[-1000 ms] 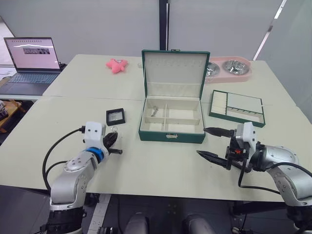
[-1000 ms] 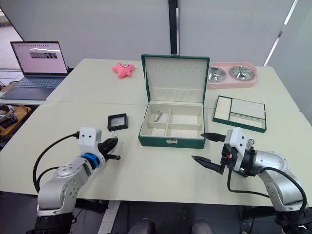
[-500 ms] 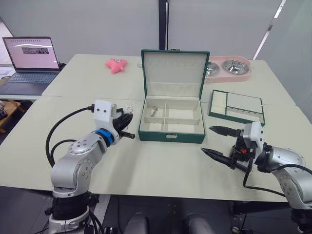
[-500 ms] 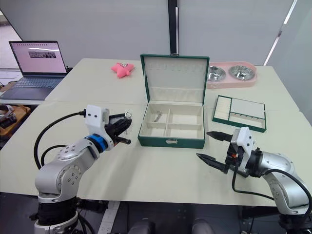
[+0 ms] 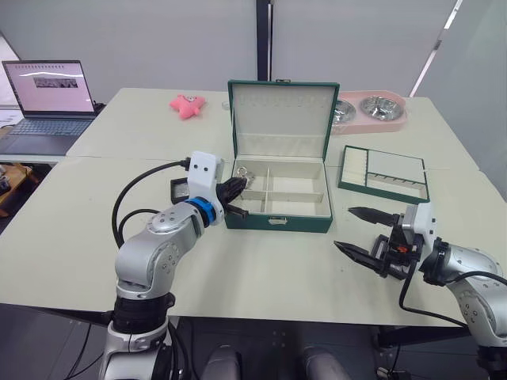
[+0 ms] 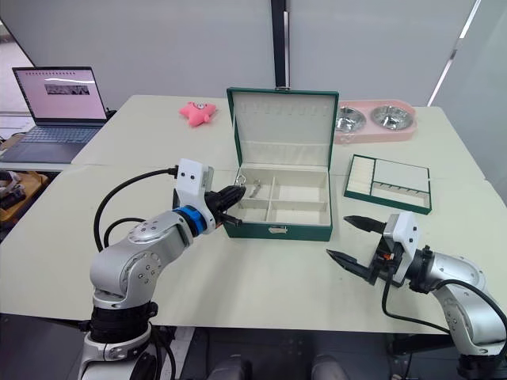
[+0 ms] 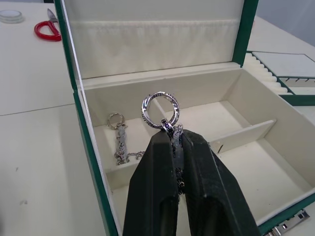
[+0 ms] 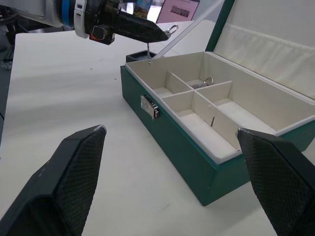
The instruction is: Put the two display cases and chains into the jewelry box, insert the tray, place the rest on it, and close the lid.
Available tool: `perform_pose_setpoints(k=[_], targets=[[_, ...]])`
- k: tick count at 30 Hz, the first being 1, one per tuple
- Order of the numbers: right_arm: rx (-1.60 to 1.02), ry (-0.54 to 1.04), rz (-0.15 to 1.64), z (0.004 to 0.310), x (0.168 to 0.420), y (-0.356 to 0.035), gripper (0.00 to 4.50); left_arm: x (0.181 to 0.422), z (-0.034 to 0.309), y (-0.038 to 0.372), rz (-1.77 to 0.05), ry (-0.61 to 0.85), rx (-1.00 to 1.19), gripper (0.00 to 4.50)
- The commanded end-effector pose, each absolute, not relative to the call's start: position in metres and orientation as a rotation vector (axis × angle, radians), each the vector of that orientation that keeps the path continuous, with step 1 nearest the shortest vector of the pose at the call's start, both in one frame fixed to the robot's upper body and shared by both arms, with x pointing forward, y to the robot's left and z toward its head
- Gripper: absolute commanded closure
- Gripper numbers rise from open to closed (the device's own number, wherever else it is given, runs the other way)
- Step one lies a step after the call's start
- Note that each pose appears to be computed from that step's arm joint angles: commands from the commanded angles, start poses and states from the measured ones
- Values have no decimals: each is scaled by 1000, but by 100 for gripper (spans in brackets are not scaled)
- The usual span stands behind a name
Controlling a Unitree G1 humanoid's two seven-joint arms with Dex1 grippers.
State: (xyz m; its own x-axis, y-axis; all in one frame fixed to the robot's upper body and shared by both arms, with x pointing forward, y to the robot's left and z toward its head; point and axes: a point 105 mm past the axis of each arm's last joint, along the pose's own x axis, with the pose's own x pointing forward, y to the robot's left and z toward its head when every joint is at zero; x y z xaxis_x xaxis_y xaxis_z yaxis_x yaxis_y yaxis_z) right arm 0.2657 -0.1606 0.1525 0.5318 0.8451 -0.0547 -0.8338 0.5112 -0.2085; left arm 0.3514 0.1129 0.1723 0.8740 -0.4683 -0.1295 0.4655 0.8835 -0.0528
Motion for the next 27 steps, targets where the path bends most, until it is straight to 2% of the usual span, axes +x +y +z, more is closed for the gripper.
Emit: perform_pose_setpoints(k=[1, 11, 17, 25, 27], targets=[[-242, -100, 992, 163, 264, -163, 0, 352, 177, 107, -508, 115, -3, 449], [-240, -98, 978, 164, 263, -162, 0, 352, 173, 100, -535, 122, -14, 449], [-238, -99, 977, 165, 262, -161, 0, 352, 174, 101, -534, 116, -19, 273], [-239, -100, 979, 167, 264, -160, 0, 352, 174, 99, -536, 109, -28, 11], [-239, -99, 980, 167, 264, -159, 0, 351, 174, 98, -542, 108, -31, 2]])
